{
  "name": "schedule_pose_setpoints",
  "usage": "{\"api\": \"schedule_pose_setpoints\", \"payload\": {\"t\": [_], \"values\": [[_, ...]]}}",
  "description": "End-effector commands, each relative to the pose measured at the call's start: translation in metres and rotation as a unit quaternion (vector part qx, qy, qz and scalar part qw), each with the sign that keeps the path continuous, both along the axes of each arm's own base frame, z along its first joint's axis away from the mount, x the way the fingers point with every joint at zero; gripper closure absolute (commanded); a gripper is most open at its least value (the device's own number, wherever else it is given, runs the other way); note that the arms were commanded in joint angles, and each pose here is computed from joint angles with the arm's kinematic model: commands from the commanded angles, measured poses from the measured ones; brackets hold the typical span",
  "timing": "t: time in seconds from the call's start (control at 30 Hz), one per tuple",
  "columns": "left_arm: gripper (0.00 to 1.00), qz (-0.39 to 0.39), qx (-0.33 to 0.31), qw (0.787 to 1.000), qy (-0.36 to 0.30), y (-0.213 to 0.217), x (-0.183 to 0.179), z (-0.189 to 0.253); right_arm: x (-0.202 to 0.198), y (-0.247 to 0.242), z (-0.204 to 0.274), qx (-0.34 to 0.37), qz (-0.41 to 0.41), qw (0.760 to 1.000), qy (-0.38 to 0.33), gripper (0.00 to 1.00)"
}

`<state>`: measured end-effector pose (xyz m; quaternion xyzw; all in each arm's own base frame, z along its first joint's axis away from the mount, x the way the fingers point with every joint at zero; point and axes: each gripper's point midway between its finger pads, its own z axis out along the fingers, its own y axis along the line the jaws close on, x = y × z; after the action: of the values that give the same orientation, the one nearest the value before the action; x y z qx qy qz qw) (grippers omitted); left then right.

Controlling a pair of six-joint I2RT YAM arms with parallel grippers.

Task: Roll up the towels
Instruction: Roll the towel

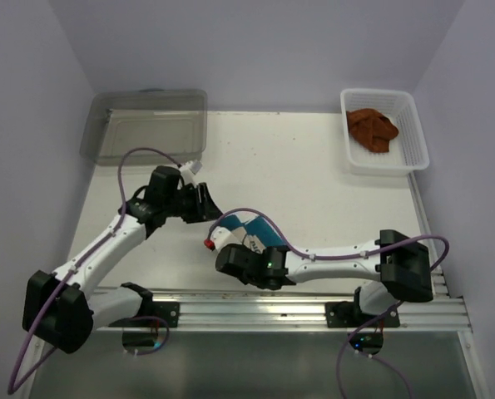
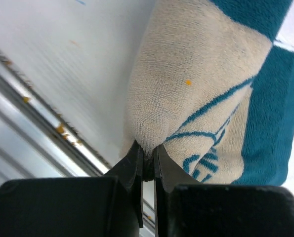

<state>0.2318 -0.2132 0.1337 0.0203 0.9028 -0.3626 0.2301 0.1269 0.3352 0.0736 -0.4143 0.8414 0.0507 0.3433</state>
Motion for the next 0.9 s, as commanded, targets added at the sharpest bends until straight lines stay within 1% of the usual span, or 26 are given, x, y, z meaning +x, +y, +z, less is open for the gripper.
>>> {"api": "schedule_pose_setpoints", "payload": {"t": [0.0,0.03,0.07,0.13,0.23,0.33,0.4,0.43,0.47,0.5,0.53,0.57,0.6,0.63,0.7,0.73,0.8,0.83,0.87], "values": [[0.54,0.024,0.026,0.999,-0.038,0.025,0.009,0.033,-0.019,0.045,0.03,0.112,0.073,0.99,0.053,1.0],[0.53,0.027,0.032,0.998,-0.037,0.029,0.007,0.035,-0.027,0.055,0.04,0.143,0.093,0.982,0.076,1.0],[0.53,0.027,0.029,0.998,-0.045,0.029,0.008,0.041,-0.023,0.055,0.043,0.155,0.089,0.98,0.086,1.0],[0.53,0.024,0.023,0.998,-0.045,0.028,0.005,0.043,-0.027,0.06,0.051,0.182,0.101,0.972,0.112,1.0],[0.54,0.021,0.018,0.999,-0.041,0.027,0.001,0.037,-0.019,0.059,0.058,0.211,0.095,0.964,0.133,1.0],[0.55,0.016,0.015,0.999,-0.029,0.026,-0.004,0.026,-0.018,0.048,0.046,0.237,0.075,0.95,0.187,1.0],[0.55,0.009,0.009,1.0,-0.021,0.025,-0.009,0.02,-0.015,0.047,0.051,0.273,0.074,0.934,0.217,1.0],[0.56,0.008,0.008,1.0,-0.023,0.024,-0.009,0.019,-0.018,0.04,0.04,0.278,0.058,0.927,0.244,1.0],[0.56,0.006,0.007,1.0,-0.018,0.024,-0.011,0.016,-0.01,0.037,0.04,0.294,0.046,0.92,0.254,1.0],[0.56,0.003,0.004,1.0,-0.018,0.023,-0.012,0.016,-0.015,0.041,0.046,0.319,0.063,0.905,0.274,1.0],[0.56,0.001,0.001,1.0,-0.02,0.022,-0.012,0.015,-0.019,0.035,0.037,0.325,0.047,0.896,0.3,1.0],[0.56,0.0,0.001,1.0,-0.017,0.023,-0.013,0.013,-0.014,0.032,0.034,0.335,0.036,0.888,0.313,1.0],[0.56,-0.003,-0.001,1.0,-0.017,0.022,-0.014,0.013,-0.015,0.035,0.041,0.359,0.049,0.874,0.324,1.0],[0.56,-0.005,-0.001,1.0,-0.015,0.021,-0.015,0.011,-0.019,0.03,0.032,0.363,0.034,0.863,0.35,1.0],[0.56,-0.009,0.0,1.0,-0.012,0.021,-0.016,0.009,-0.01,0.031,0.036,0.396,0.032,0.845,0.358,1.0],[0.56,-0.012,-0.001,1.0,-0.013,0.021,-0.017,0.008,-0.017,0.027,0.033,0.401,0.024,0.829,0.389,1.0],[0.56,-0.015,0.0,1.0,-0.009,0.021,-0.019,0.004,-0.008,0.026,0.034,0.426,0.021,0.814,0.394,1.0],[0.56,-0.015,0.0,1.0,-0.008,0.021,-0.02,0.003,-0.012,0.023,0.032,0.43,0.013,0.801,0.417,1.0],[0.57,-0.017,0.002,1.0,-0.007,0.021,-0.02,0.001,-0.007,0.02,0.031,0.437,0.006,0.794,0.423,1.0]]}}
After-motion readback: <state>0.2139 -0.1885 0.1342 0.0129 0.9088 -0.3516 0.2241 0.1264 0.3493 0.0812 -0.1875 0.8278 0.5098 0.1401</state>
